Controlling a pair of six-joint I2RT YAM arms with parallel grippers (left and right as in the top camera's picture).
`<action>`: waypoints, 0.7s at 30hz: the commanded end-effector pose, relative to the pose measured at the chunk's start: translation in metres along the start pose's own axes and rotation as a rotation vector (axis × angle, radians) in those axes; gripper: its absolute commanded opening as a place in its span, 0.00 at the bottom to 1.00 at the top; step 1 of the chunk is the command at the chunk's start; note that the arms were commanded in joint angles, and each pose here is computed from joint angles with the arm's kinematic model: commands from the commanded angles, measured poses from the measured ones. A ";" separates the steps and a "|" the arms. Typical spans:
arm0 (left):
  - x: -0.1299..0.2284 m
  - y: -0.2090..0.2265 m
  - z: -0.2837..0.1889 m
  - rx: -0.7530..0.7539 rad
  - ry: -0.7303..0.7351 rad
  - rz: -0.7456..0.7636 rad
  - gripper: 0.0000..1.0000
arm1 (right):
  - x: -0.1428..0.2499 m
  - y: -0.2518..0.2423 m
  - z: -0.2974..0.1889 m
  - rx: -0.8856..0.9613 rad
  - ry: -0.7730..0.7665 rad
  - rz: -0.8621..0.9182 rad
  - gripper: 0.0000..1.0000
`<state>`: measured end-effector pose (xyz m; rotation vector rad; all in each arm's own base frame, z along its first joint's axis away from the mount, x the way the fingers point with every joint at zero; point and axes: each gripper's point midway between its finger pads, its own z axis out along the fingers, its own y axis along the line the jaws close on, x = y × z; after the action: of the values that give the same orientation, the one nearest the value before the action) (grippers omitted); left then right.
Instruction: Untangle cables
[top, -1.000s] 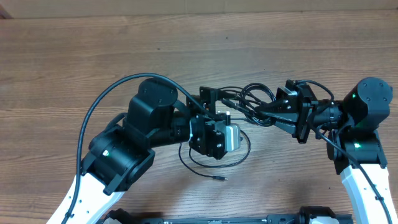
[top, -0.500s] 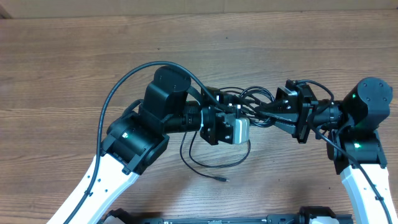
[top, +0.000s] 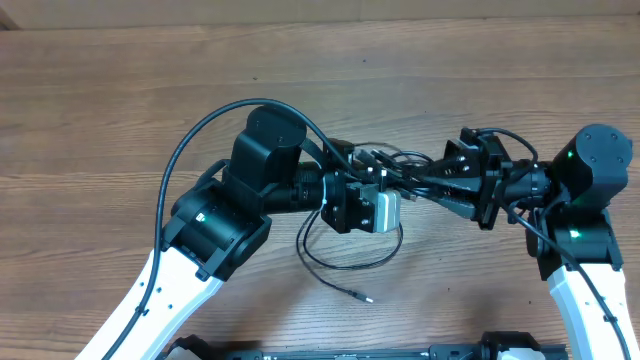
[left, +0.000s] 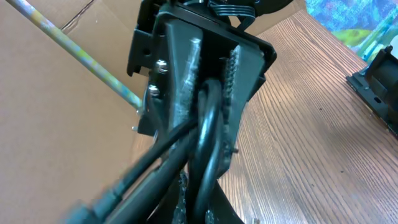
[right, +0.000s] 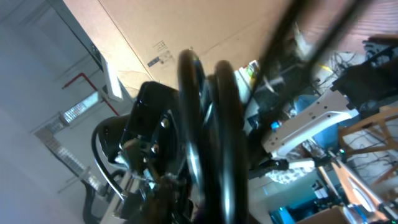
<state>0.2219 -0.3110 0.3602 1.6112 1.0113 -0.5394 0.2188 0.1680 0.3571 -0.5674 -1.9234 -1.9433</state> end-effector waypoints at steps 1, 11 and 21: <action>-0.009 -0.003 0.000 0.020 -0.031 -0.019 0.04 | 0.004 0.005 0.001 -0.003 -0.004 0.043 0.41; 0.018 0.021 -0.003 -0.141 0.105 -0.400 0.04 | -0.015 0.016 0.000 -0.056 -0.118 -0.208 0.81; 0.017 0.042 -0.041 -0.389 0.104 -0.815 0.04 | -0.031 0.026 -0.004 -0.048 -0.243 -0.703 1.00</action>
<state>0.2704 -0.2841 0.3496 1.0008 1.7413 -0.6828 0.2536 0.1631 0.3567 -0.3220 -2.3136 -2.3161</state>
